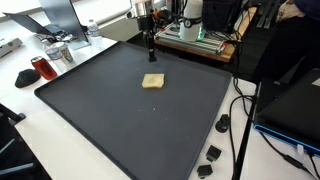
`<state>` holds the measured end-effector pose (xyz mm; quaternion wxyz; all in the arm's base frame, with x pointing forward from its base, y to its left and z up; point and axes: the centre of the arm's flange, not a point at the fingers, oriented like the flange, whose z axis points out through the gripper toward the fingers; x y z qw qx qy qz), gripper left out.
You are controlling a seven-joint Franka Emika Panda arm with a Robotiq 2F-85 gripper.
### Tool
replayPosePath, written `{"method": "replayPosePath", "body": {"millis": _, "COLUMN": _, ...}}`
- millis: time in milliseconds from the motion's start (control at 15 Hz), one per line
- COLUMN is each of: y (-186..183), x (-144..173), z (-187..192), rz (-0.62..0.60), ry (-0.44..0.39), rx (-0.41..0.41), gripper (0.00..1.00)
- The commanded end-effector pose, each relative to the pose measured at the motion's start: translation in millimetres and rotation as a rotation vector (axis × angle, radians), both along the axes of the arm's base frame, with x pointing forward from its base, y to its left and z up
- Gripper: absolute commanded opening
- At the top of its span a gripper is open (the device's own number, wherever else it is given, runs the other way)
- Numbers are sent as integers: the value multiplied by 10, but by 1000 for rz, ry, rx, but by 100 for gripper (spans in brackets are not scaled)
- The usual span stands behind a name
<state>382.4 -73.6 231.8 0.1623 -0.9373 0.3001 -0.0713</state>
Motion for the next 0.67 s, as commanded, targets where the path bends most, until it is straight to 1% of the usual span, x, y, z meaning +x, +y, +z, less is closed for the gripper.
{"method": "replayPosePath", "body": {"millis": 0, "y": 134, "x": -211, "z": 182, "rz": 102, "ry": -13, "rx": -69, "gripper": 5}}
{"method": "replayPosePath", "body": {"millis": 333, "y": 291, "x": -117, "z": 201, "rz": 254, "ry": -54, "rx": -204, "gripper": 5}}
{"method": "replayPosePath", "body": {"millis": 467, "y": 389, "x": -41, "z": 210, "rz": 305, "ry": -65, "rx": -242, "gripper": 5}}
{"method": "replayPosePath", "body": {"millis": 600, "y": 532, "x": 27, "z": 219, "rz": 346, "ry": -72, "rx": -261, "gripper": 5}}
